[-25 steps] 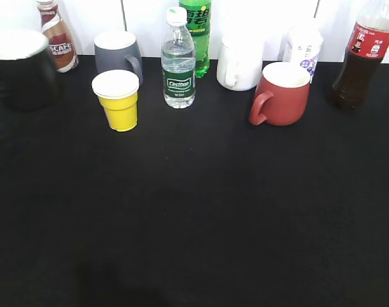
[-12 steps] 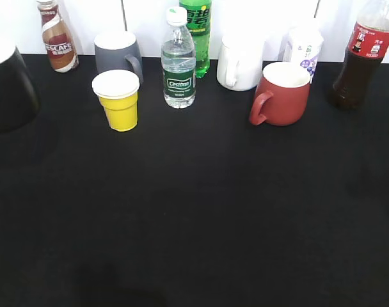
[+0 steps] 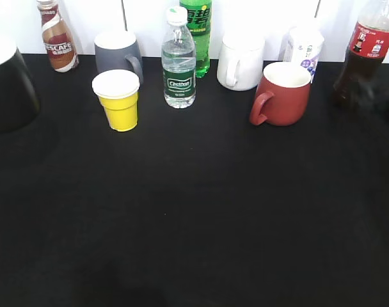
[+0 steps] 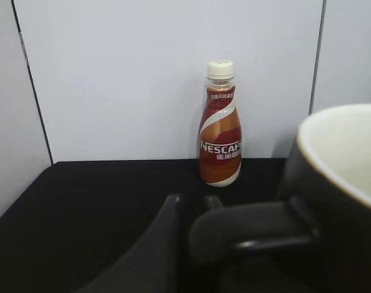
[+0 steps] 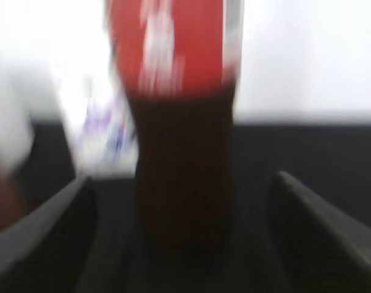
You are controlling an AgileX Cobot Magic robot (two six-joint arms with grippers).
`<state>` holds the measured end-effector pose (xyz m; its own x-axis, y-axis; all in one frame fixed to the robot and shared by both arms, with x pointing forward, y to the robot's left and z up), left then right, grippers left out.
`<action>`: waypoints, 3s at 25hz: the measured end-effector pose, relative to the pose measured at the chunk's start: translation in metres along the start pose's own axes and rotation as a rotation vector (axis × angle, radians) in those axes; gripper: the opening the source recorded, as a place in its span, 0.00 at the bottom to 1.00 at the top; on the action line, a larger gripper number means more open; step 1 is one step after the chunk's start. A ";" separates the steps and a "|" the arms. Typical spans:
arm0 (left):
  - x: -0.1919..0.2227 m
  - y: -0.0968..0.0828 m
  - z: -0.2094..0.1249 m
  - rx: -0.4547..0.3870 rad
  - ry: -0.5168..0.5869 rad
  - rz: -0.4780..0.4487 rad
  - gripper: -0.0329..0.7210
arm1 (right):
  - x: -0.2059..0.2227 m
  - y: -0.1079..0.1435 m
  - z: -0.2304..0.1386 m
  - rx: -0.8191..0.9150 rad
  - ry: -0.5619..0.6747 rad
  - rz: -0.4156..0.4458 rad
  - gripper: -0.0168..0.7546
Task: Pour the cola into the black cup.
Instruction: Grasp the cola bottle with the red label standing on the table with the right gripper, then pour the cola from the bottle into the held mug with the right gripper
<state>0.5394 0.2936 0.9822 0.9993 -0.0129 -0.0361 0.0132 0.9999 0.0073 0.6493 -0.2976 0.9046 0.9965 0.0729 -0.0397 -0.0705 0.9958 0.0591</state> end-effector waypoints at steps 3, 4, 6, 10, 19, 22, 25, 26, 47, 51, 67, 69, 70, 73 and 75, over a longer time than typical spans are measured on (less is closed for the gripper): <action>0.000 0.000 0.000 0.000 0.000 -0.001 0.12 | 0.034 0.004 0.016 -0.030 -0.072 0.045 0.89; 0.000 0.000 0.000 0.000 0.000 -0.001 0.12 | 0.042 0.003 0.015 -0.034 -0.070 0.046 0.89; 0.000 0.000 0.000 0.000 0.000 -0.001 0.12 | 0.055 0.001 0.013 -0.038 -0.070 0.046 0.89; 0.000 0.000 0.000 0.001 0.000 -0.001 0.12 | 0.070 -0.001 -0.002 -0.013 -0.052 0.049 0.82; 0.000 -0.011 0.000 0.051 -0.002 -0.069 0.12 | 0.072 0.004 -0.015 -0.049 -0.058 0.084 0.50; -0.001 -0.018 0.000 0.035 0.000 -0.112 0.12 | 0.047 0.014 0.025 -0.077 -0.092 0.113 0.50; -0.004 -0.039 -0.002 0.014 0.014 -0.241 0.12 | 0.009 0.048 0.084 -0.135 -0.196 0.219 0.50; -0.006 -0.044 -0.003 0.013 0.018 -0.274 0.12 | -0.001 0.066 0.105 -0.161 -0.229 0.270 0.50; -0.037 -0.139 -0.020 0.085 0.086 -0.634 0.12 | -0.051 0.252 0.071 -1.215 -0.414 0.575 0.50; -0.038 -0.140 -0.021 0.099 0.088 -0.643 0.12 | -0.052 0.253 0.075 -1.338 -0.486 0.538 0.50; -0.042 -0.146 -0.018 0.124 0.056 -0.690 0.12 | -0.054 0.255 0.088 -1.494 -0.621 0.450 0.50; -0.042 -0.146 -0.018 0.124 0.056 -0.690 0.12 | -0.054 0.254 0.088 -1.498 -0.621 0.447 0.50; -0.042 -0.146 -0.018 0.124 0.056 -0.690 0.12 | -0.054 0.254 0.088 -1.511 -0.625 0.443 0.50; -0.042 -0.146 -0.018 0.126 0.057 -0.690 0.12 | -0.053 0.253 0.089 -1.517 -0.623 0.432 0.50; -0.042 -0.146 -0.018 0.129 0.056 -0.691 0.12 | -0.053 0.253 0.089 -1.523 -0.623 0.428 0.50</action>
<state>0.4944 0.1479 0.9649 0.7574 -0.6406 -0.1263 0.6516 0.7541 0.0821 0.5828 -0.0546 1.0102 0.7352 0.6682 0.1140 0.0751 0.0868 -0.9934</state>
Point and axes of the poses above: a point on each arm's last joint axis where the gripper is mounted, x pointing out along that axis toward the gripper, y along the wrist's bending axis when the last joint is at zero, z = x × y, the point moved 7 cm from there along x, pointing out along that axis toward the gripper, and after that the axes turned 1 degree about x, right-handed, at the moved point
